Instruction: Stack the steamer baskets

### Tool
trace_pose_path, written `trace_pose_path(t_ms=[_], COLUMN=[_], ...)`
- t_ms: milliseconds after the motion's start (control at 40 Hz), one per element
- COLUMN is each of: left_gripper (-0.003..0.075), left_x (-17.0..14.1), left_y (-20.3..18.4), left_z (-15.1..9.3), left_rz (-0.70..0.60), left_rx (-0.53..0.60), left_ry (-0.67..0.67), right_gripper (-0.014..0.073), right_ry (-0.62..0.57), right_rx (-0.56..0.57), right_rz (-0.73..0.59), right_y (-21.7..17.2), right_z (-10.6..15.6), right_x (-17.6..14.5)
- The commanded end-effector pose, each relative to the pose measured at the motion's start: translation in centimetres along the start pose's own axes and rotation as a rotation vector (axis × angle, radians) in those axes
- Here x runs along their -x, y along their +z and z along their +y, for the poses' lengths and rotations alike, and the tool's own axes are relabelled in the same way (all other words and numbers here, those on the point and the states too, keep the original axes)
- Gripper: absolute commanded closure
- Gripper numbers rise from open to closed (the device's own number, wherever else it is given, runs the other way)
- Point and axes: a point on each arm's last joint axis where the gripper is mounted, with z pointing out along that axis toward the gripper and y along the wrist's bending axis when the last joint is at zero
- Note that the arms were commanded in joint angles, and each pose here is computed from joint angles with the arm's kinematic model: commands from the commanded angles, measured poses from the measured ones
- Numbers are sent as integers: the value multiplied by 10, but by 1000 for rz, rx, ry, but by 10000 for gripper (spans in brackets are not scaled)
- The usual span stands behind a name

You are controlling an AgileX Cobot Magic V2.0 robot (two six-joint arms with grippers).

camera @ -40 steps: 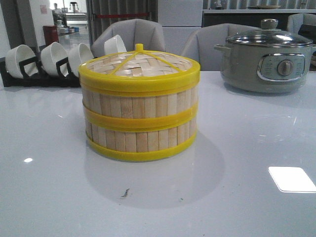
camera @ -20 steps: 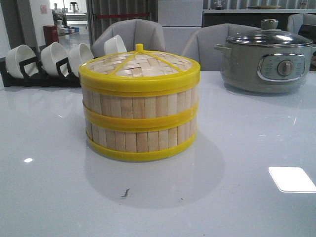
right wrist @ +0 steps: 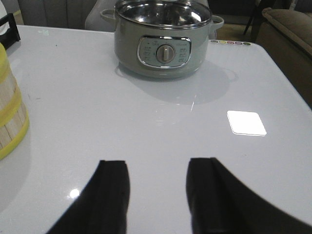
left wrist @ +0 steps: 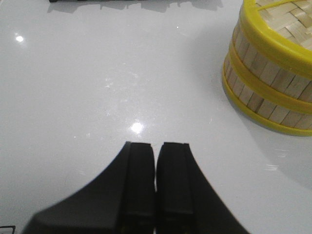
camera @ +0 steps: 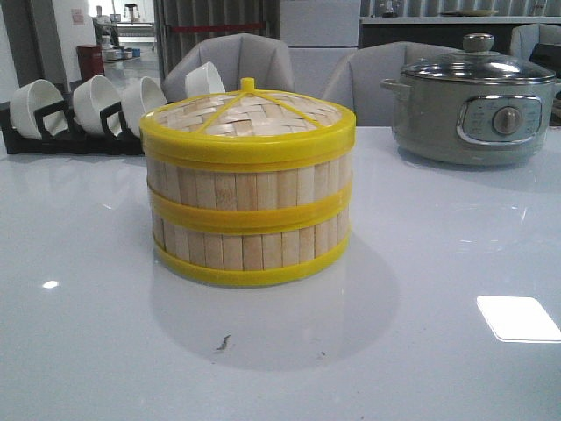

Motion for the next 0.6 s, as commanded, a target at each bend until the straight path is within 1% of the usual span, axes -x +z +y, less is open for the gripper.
trace_pose_path(t_ms=[0,25,50,100,125,275,575], left_gripper=[637,637,637,637,637,637,637], left_x=[16,16,16,16,16,16,16], left_y=[-6,-6,-6,-6,-6,-6,-6], left_z=[-1,-1,-1,-1,-1,-1,-1], left_rz=[-108,-108,-108,-108,-108,-108,-108], left_rx=[-10,-10,-10,-10,-10,-10,-10], left_ry=[0,0,0,0,0,0,0], right_gripper=[449,542,589,528,521,526,526], right_ry=[-8,-8,-6,-7,-7,-7,-7], right_rx=[-7,-7,-6,-6,-6,-5,-5], right_rz=[-129,-130,-136,-150,-159,-181,-181], right_y=[-2,-2,-2,-3,-3,-3,-3], right_z=[-1,-1,-1,-1,-1,-1,-1], right_x=[17,17,18,19,20,22,22])
